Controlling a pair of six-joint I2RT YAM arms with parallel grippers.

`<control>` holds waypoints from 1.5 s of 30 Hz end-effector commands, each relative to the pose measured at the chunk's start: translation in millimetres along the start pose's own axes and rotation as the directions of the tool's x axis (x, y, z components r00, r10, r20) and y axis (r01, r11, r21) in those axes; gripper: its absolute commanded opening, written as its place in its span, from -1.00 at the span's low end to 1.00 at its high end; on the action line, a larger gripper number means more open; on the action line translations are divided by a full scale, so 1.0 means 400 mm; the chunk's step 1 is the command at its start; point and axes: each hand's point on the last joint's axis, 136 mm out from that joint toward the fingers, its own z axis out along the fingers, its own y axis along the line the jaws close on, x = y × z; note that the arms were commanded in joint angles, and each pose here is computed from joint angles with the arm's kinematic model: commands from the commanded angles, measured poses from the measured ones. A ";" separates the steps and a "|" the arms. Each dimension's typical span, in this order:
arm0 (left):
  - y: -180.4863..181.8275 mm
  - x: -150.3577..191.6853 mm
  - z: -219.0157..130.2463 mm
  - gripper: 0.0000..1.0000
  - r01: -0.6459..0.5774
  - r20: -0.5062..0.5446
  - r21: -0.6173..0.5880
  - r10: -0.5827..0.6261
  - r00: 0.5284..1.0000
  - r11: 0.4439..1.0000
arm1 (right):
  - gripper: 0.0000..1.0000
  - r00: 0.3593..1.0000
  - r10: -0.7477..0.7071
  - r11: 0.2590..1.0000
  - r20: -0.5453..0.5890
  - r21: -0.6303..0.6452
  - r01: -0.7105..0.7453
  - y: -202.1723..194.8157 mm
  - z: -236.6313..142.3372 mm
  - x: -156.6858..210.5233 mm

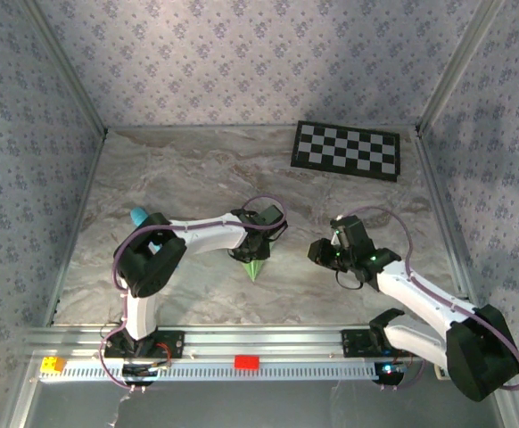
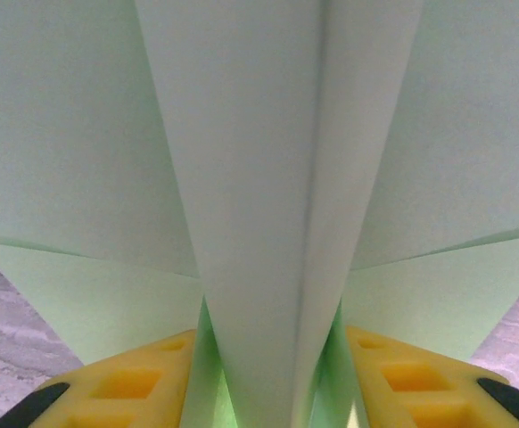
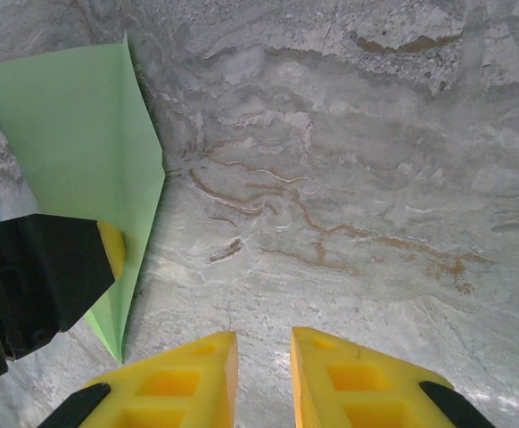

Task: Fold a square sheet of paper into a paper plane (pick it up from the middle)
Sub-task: Move a paper plane to the center of the table, then reset both arms

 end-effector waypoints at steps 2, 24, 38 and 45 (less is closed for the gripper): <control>0.004 -0.008 -0.052 -0.18 -0.006 0.018 0.000 0.006 1.000 1.000 | -0.53 1.000 -0.018 1.000 0.014 0.009 0.018 0.000 -0.014 -0.012; 0.066 -0.082 -0.220 0.00 -0.021 0.263 0.040 0.010 0.965 0.999 | 0.07 0.967 -0.144 0.957 0.208 0.280 0.082 -0.088 -0.161 -0.176; 0.344 -0.158 -0.316 0.99 0.119 0.485 0.030 -0.119 0.866 0.992 | 0.99 0.842 -0.381 0.659 0.382 0.751 -0.043 -0.334 -0.274 -0.359; 0.505 -0.233 -0.318 1.00 0.216 0.547 -0.011 -0.175 0.818 0.976 | 0.99 0.849 -0.393 0.666 0.354 0.746 -0.003 -0.395 -0.206 -0.397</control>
